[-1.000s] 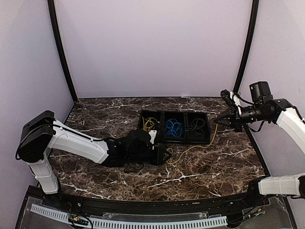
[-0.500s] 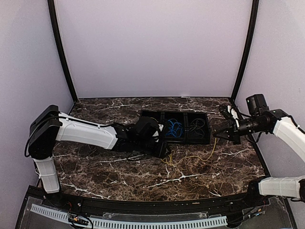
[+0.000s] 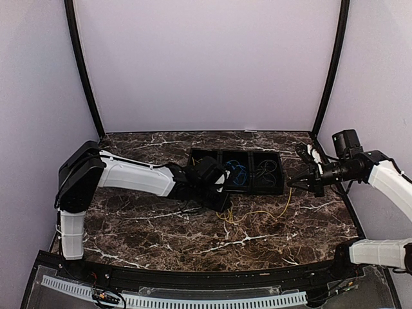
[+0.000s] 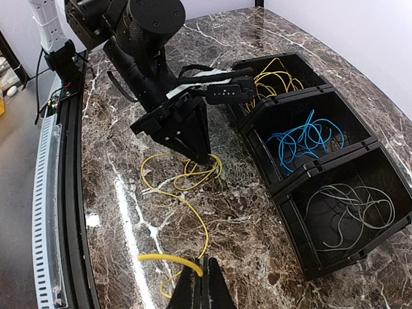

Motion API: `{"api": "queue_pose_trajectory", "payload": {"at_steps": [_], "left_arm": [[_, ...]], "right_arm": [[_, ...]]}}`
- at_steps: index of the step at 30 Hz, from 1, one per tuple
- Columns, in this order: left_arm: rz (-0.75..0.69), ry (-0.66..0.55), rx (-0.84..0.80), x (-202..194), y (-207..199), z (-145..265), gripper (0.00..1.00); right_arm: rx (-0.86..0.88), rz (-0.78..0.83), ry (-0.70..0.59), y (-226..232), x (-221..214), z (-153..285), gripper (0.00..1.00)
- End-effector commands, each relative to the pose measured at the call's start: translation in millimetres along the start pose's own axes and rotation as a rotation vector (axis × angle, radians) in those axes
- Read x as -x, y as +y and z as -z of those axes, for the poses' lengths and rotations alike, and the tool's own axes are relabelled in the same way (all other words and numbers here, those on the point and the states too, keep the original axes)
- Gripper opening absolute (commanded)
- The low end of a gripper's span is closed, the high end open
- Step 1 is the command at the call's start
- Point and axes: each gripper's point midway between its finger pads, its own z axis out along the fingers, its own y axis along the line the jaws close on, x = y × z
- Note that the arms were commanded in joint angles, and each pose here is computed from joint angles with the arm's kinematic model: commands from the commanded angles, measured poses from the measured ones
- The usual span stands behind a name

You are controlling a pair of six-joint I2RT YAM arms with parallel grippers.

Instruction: Untangle the cables

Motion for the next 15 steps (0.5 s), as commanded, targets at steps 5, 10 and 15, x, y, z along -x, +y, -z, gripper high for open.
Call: {"api": "queue_pose_trajectory", "payload": {"at_steps": [5,10,15], "left_arm": [[-0.022,-0.112,0.05,31.5,4.9,52.3,0.0],[-0.005,-0.278,0.188,55.9,37.3,145.3,0.0],[0.025,-0.381,0.349,64.1,88.0,230.9,0.0]], "right_arm": [[-0.083,0.004,0.026,-18.0,-0.1,4.2,0.0],[-0.24,-0.05,0.081,-65.1,-26.8,30.4,0.0],[-0.323,-0.164,0.104,-108.2,-56.4,62.0,0.0]]}}
